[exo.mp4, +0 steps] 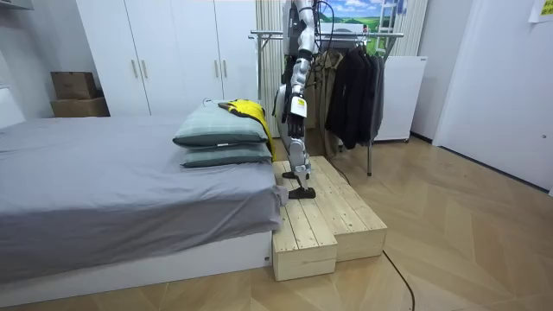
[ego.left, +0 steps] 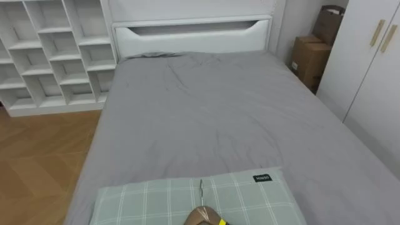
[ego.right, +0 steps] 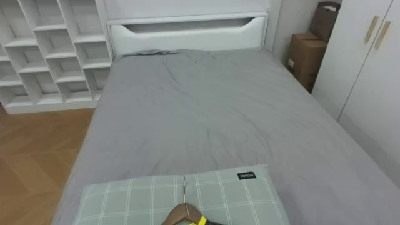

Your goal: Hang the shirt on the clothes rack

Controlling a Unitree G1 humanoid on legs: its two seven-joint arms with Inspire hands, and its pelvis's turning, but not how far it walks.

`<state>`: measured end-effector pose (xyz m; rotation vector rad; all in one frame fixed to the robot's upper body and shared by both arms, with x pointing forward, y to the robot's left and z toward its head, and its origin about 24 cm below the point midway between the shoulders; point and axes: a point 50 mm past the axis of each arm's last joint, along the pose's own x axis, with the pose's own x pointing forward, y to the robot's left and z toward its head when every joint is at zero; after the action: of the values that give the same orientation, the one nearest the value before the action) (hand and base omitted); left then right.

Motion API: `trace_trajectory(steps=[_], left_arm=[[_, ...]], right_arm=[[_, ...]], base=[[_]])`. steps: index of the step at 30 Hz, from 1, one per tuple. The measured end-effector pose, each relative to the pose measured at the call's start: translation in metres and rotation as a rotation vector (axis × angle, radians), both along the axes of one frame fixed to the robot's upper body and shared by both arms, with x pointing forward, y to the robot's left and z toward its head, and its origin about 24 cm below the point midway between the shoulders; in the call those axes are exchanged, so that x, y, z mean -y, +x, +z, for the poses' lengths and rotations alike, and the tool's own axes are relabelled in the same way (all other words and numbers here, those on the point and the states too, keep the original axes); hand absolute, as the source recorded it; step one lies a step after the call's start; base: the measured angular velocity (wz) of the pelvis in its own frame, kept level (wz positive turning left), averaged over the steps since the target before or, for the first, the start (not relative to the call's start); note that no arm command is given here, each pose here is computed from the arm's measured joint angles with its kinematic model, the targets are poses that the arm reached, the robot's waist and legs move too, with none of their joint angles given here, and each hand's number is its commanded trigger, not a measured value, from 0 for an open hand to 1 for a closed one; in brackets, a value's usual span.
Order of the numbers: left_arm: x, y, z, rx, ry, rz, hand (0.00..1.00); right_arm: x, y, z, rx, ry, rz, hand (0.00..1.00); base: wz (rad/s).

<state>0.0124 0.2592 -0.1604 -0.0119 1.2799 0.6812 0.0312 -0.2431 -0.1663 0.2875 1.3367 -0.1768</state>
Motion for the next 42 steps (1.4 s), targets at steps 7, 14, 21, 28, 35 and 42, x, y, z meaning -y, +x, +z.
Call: trace_trajectory(steps=[7, 14, 21, 28, 35, 42], left_arm=[[0.013, 0.003, -0.004, 0.025, -0.101, -0.063, 0.0], [0.018, 0.001, -0.005, 0.031, -0.161, -0.109, 0.0], [0.022, 0.001, -0.007, 0.03, -0.175, -0.107, 0.0], [0.023, 0.0, -0.007, 0.027, -0.182, -0.107, 0.0], [0.02, -0.007, -0.007, -0.008, -0.127, -0.071, 0.0], [0.0, -0.001, 0.001, -0.022, 0.061, -0.033, 0.0]], right_arm=[[-0.005, 0.001, -0.001, 0.0, 0.009, 0.019, 0.0], [-0.006, 0.004, -0.001, 0.004, 0.014, 0.039, 0.0], [-0.007, 0.005, -0.001, 0.002, 0.014, 0.044, 0.0], [-0.008, 0.005, -0.001, 0.004, 0.016, 0.04, 0.0], [-0.01, 0.004, -0.002, -0.001, 0.02, 0.031, 0.0], [-0.01, 0.003, -0.003, -0.01, 0.0, 0.026, 0.0]], base=[[-0.01], [0.0], [0.0], [0.0], [0.0], [0.0]])
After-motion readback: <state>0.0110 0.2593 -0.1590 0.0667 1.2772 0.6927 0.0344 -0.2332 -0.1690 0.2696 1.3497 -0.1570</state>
